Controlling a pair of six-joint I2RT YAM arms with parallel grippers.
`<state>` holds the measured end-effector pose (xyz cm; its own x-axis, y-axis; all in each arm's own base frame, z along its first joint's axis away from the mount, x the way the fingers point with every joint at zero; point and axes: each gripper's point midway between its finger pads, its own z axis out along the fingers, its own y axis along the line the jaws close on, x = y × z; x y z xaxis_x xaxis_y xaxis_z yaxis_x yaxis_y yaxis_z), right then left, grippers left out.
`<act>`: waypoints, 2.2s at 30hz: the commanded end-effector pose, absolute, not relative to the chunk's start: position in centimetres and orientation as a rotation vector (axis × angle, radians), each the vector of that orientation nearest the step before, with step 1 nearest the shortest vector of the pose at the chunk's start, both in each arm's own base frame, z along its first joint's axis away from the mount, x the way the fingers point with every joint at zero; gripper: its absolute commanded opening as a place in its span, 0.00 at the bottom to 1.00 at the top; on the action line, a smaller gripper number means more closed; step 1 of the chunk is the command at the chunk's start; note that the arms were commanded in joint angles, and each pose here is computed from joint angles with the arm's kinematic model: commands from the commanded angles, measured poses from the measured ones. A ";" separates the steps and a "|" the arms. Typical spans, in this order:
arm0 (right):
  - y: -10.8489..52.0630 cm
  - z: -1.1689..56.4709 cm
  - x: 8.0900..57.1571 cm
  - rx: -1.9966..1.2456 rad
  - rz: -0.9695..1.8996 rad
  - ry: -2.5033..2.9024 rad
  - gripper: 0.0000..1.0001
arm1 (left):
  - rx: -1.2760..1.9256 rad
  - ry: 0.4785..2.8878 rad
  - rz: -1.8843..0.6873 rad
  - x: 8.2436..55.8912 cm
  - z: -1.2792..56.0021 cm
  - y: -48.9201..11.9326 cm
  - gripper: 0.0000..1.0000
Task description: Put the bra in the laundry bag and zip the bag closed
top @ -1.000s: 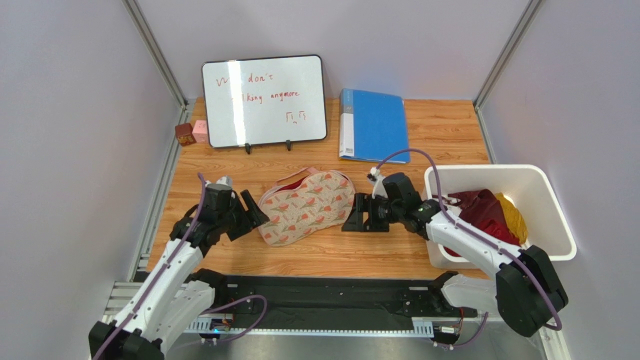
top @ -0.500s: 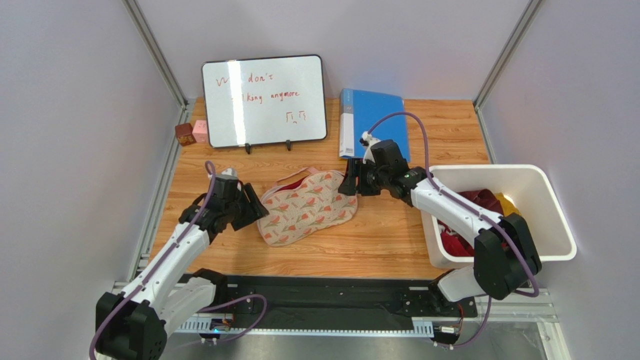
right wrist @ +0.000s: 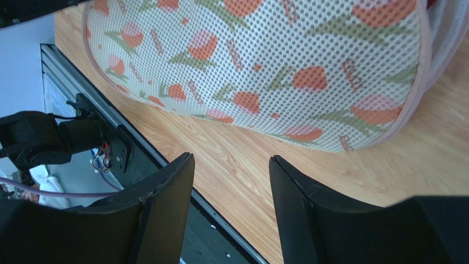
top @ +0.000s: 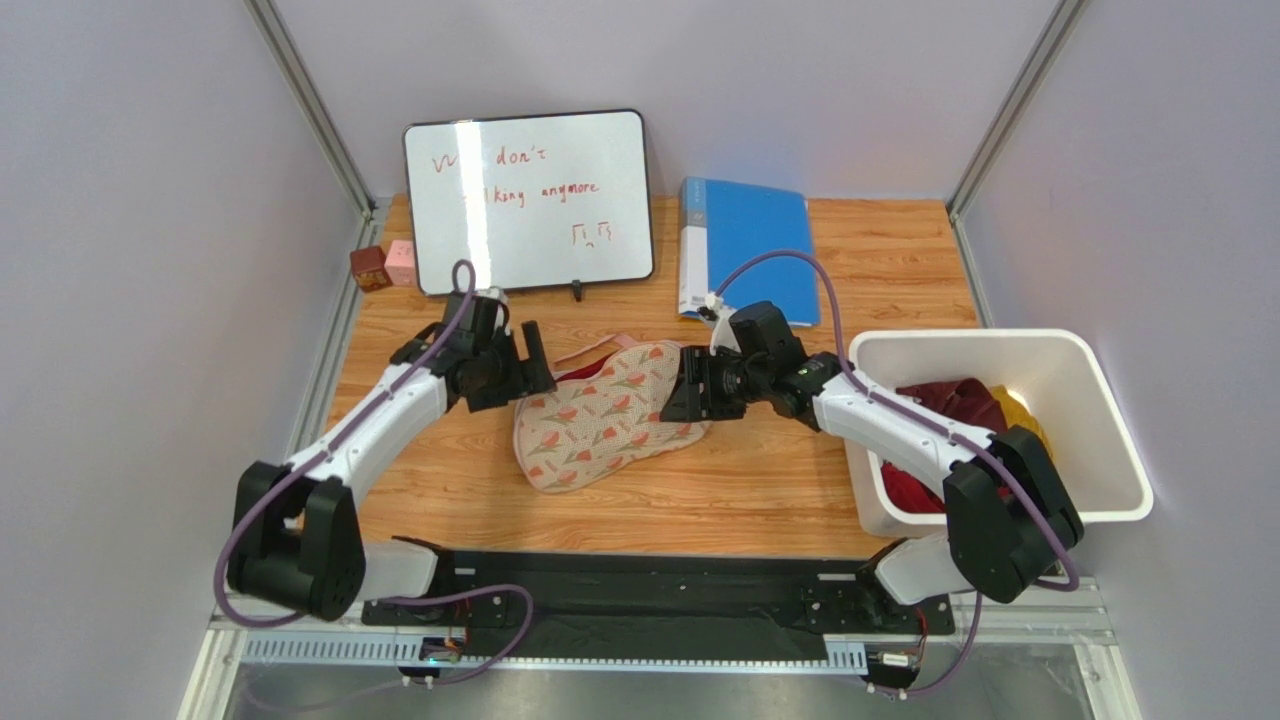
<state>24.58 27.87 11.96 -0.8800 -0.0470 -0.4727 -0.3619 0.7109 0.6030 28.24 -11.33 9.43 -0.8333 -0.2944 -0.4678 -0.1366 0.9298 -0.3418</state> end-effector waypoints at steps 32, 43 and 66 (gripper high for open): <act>27.7 11.8 21.2 -0.392 1.158 2.434 0.58 | 0.911 2.504 -0.754 33.6 8.6 -16.7 0.83; 27.8 11.9 21.1 -0.393 1.168 2.428 0.58 | 0.910 2.547 -0.708 34.2 5.8 -16.3 0.72; 26.5 11.8 24.3 0.008 0.701 2.608 0.64 | 0.374 2.538 -1.124 24.7 7.4 -26.1 0.53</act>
<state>24.96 27.71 12.86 -0.8929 0.0701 -0.4448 -0.2051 0.8161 0.5403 23.81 -23.04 2.86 -0.9252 0.2701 -0.2664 0.3792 0.6797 -0.6279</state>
